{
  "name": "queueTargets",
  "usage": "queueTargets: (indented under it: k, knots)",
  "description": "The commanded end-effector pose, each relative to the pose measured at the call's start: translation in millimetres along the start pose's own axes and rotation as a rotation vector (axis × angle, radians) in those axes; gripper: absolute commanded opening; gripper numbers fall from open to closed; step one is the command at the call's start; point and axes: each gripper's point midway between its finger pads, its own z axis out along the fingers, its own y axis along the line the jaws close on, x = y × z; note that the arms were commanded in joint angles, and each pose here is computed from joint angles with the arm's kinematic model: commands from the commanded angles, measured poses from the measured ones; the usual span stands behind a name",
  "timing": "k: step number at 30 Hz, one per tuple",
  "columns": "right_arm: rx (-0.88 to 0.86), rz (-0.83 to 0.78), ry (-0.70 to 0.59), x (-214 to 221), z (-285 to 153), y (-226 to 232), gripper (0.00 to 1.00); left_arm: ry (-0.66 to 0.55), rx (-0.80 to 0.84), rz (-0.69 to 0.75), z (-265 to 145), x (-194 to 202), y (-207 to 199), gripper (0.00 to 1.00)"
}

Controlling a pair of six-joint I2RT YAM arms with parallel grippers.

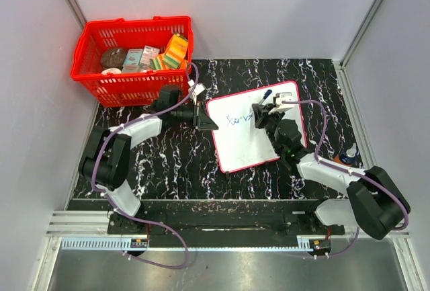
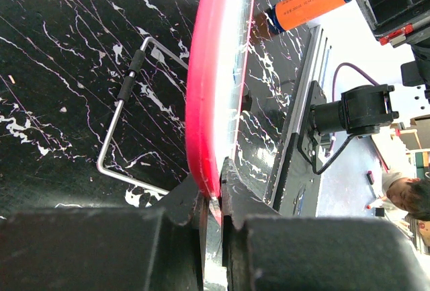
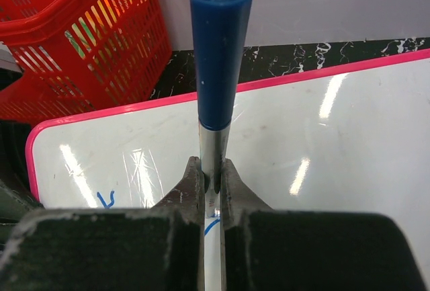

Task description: Write a sentence on the whiteboard

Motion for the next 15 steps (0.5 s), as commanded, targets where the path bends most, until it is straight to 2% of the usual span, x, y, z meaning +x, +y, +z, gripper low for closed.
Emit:
queueTargets:
  k: [1, 15]
  knots:
    - [-0.025, 0.016, -0.009, -6, 3, 6, 0.0, 0.102, -0.095, 0.094, 15, 38, 27, 0.0]
    - [0.014, 0.02, 0.026, 11, -11, -8, 0.0, 0.106, -0.097, 0.102, 17, 39, 27, 0.0]
